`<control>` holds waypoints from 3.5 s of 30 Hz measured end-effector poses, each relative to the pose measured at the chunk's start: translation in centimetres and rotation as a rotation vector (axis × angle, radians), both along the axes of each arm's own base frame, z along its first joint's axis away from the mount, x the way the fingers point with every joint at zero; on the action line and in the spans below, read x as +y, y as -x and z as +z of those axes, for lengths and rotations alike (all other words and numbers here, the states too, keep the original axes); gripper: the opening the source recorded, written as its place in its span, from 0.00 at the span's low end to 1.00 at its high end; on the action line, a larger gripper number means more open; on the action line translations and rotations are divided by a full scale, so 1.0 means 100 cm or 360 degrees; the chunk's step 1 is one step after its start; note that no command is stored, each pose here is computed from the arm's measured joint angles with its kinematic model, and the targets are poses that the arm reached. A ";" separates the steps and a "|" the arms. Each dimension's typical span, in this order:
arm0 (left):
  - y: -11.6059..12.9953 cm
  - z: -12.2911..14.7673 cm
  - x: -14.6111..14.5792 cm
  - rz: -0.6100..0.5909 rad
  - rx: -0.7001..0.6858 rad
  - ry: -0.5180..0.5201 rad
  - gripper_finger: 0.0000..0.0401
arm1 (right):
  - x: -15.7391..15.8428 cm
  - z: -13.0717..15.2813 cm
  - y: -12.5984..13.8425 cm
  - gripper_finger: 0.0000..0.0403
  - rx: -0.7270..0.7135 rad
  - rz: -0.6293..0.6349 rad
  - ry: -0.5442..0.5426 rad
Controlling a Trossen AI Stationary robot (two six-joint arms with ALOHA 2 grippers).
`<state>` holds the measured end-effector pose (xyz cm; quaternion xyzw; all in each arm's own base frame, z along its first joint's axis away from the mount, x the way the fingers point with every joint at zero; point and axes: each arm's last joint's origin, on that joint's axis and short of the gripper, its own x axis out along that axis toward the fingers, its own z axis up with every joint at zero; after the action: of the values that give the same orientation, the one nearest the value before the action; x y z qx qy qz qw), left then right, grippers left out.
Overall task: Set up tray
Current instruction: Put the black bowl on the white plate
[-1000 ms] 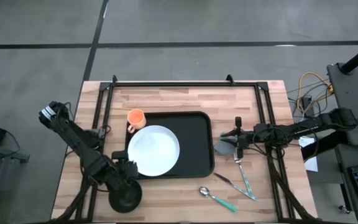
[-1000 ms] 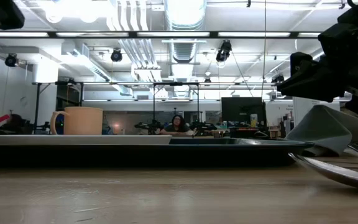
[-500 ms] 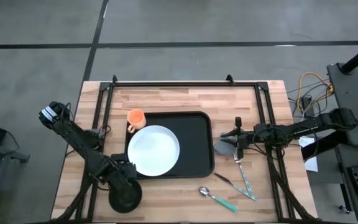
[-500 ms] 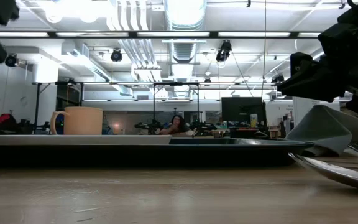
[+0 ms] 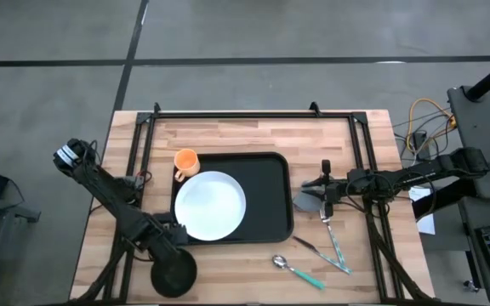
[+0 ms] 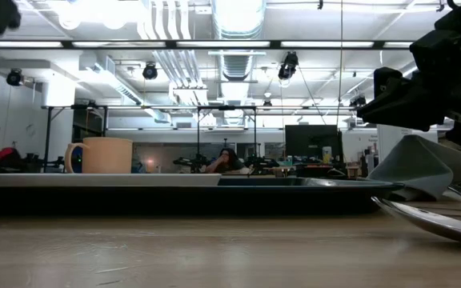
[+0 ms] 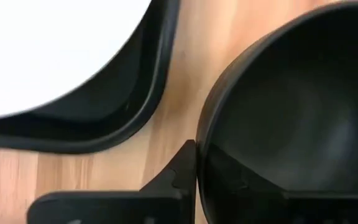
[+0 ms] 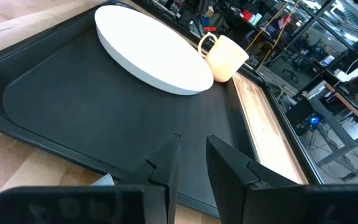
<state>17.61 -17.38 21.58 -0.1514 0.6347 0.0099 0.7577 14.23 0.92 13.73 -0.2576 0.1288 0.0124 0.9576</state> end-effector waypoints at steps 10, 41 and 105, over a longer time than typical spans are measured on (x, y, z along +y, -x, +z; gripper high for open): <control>-0.022 0.067 -0.012 -0.0145 -0.0506 -0.0109 0.00 | 0.000 0.000 0.000 0.17 0.0001 0.0000 0.0000; -0.063 0.067 0.104 0.0069 -0.0234 -0.0576 0.00 | 0.000 -0.001 0.000 0.17 0.0019 -0.0002 -0.0005; -0.073 0.022 0.160 0.0115 -0.0175 -0.0473 0.05 | 0.000 -0.002 0.000 0.17 0.0030 -0.0003 -0.0008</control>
<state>24.93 -1.34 23.81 -0.0608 0.5780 0.1227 0.8045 14.18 0.91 13.55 -0.2550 0.1381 0.0142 0.9569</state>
